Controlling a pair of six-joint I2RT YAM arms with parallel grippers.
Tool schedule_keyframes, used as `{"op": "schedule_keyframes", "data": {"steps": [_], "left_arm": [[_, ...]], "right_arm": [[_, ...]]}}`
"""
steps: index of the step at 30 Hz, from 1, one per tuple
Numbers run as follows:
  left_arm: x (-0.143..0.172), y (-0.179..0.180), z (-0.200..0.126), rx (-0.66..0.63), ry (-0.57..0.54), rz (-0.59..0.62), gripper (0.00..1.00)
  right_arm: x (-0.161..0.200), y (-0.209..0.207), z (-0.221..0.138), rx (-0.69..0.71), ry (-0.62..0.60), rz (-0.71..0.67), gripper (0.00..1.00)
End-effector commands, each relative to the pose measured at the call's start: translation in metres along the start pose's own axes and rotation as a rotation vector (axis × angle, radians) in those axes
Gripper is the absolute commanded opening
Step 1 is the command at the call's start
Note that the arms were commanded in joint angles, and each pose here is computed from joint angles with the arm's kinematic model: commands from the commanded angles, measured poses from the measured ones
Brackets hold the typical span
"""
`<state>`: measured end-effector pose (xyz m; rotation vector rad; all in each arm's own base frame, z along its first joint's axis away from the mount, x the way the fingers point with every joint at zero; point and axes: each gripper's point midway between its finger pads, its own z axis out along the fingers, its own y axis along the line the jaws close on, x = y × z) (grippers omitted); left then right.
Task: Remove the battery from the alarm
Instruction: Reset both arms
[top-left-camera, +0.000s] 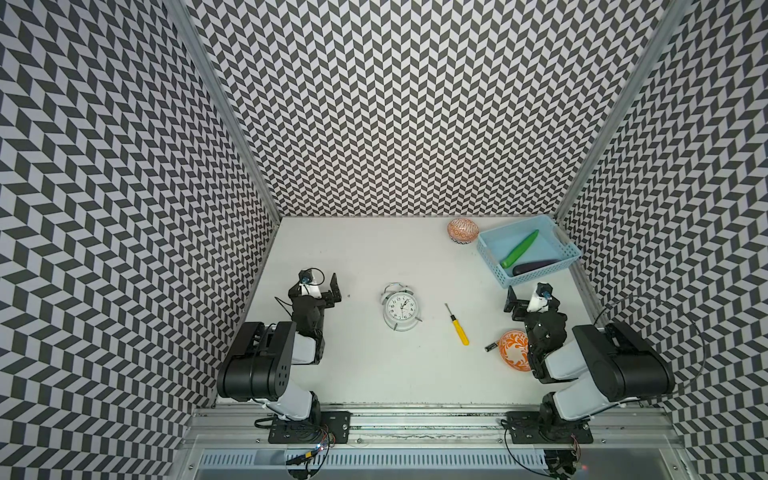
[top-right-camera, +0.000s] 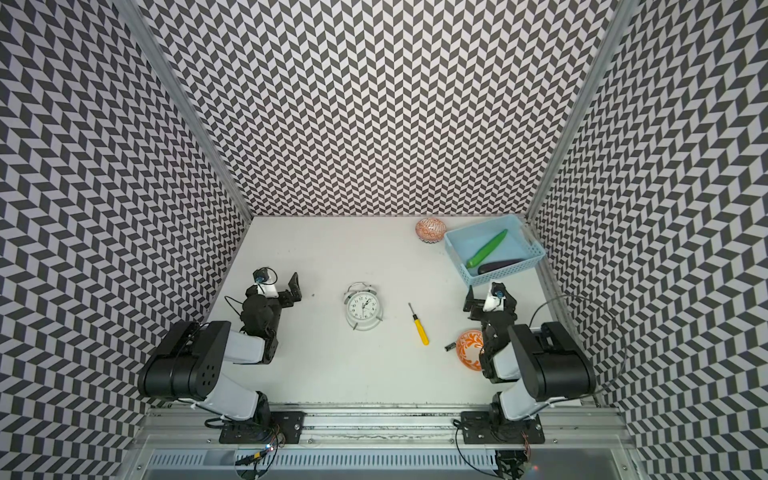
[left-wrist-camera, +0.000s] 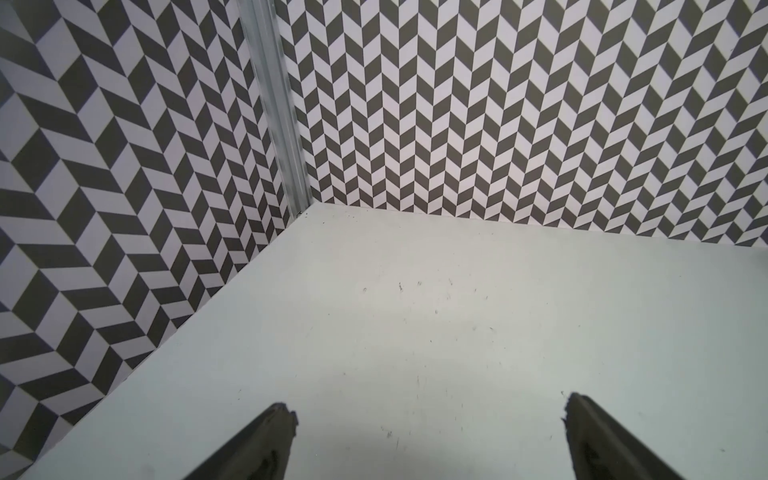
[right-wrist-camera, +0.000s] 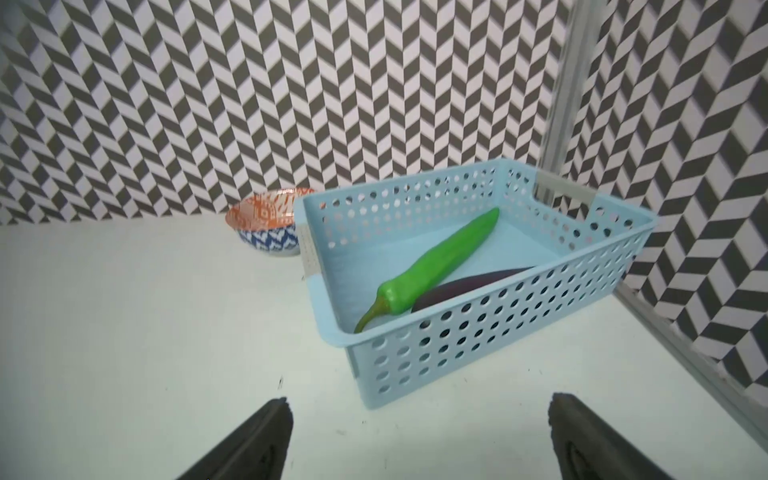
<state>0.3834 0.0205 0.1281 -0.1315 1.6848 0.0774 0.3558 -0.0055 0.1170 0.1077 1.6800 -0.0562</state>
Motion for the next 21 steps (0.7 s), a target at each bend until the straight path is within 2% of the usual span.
{"op": "schedule_keyframes", "data": {"steps": [1, 4, 8, 15, 21], "left_arm": [[-0.0164, -0.0071, 0.0008, 0.028, -0.058, 0.018, 1.00], [-0.0171, -0.0071, -0.0003, 0.029, -0.064, 0.018, 1.00], [-0.0164, -0.0071, -0.0002, 0.027, -0.055, 0.018, 1.00], [-0.0168, -0.0073, -0.0007, 0.026, -0.057, 0.018, 1.00], [-0.0162, -0.0075, -0.0007, 0.027, -0.056, 0.018, 1.00]], "right_arm": [[-0.0432, 0.0059, 0.0208, -0.026, -0.136, 0.023, 1.00], [-0.0350, 0.0080, 0.0287, -0.030, -0.048, 0.005, 1.00], [-0.0409, 0.0101, 0.0210, -0.047, -0.109, 0.004, 1.00], [-0.0353, 0.0113, 0.0276, -0.048, -0.057, -0.003, 1.00], [-0.0353, 0.0104, 0.0300, -0.041, -0.059, 0.006, 1.00]]}}
